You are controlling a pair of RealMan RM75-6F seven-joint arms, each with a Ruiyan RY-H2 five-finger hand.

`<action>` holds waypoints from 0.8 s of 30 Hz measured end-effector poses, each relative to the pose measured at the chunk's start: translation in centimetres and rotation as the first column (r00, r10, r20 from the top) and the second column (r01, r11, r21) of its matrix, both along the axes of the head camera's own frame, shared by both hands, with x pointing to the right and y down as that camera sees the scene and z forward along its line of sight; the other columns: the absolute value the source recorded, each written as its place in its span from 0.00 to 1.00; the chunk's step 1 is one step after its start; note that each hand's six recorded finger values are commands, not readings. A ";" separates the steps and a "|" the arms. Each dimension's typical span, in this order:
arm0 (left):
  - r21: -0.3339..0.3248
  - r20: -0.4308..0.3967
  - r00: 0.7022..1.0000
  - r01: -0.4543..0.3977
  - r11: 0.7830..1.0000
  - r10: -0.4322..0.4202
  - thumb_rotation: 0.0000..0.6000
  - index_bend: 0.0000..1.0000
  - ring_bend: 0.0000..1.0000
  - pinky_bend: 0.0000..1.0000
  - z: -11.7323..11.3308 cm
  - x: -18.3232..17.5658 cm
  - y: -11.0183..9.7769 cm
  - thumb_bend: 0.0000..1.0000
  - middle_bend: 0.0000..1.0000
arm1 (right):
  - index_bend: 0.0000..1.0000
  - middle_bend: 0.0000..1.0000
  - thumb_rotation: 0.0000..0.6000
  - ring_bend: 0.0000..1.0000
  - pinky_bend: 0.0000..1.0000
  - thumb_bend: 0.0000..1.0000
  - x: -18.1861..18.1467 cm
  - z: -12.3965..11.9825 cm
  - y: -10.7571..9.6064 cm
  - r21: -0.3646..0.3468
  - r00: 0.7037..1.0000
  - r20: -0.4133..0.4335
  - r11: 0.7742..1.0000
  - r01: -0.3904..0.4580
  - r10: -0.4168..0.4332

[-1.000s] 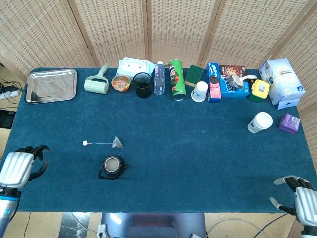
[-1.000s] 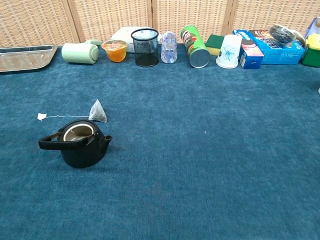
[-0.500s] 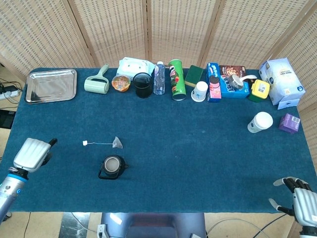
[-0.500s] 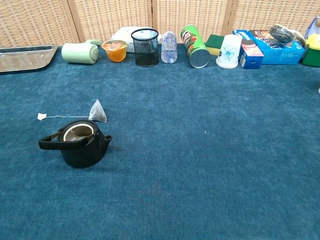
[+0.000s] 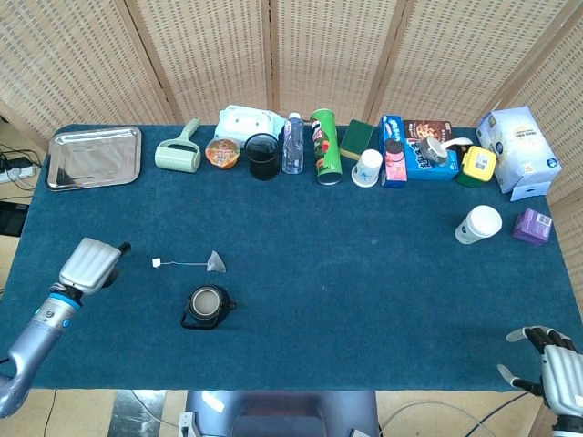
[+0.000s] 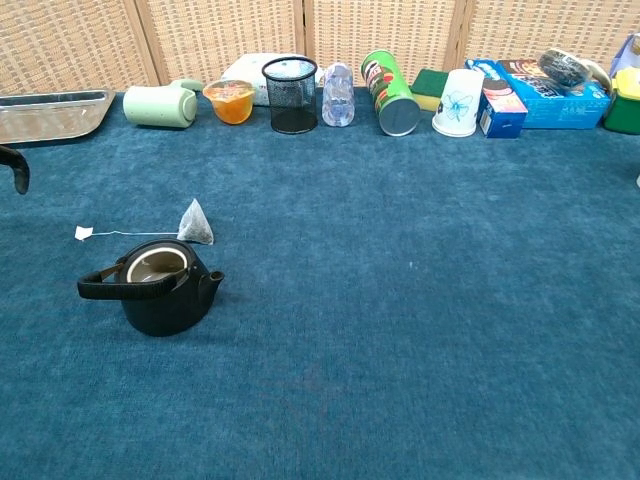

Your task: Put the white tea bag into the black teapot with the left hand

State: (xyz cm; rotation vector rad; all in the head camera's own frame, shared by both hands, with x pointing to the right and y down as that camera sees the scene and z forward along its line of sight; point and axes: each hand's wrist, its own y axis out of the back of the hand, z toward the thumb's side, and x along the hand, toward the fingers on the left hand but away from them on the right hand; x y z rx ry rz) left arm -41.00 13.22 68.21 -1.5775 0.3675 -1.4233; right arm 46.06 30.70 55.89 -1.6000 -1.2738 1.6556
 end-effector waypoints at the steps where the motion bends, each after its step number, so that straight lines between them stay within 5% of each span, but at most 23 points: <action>1: -0.001 -0.004 1.000 0.002 1.000 -0.002 1.00 0.41 0.95 0.91 0.3 0.2 -0.1 0.36 1.00 | 0.42 0.40 1.00 0.29 0.25 0.22 0.0 0.0 0.0 -0.001 1.000 -0.002 1.000 -0.003 0.003; 24: -0.041 -0.017 1.000 0.019 0.999 -0.019 1.00 0.49 0.96 0.91 4.5 2.6 -1.4 0.35 1.00 | 0.42 0.40 1.00 0.29 0.25 0.22 1.0 -0.3 0.0 -0.001 0.998 -0.029 0.999 -0.048 0.048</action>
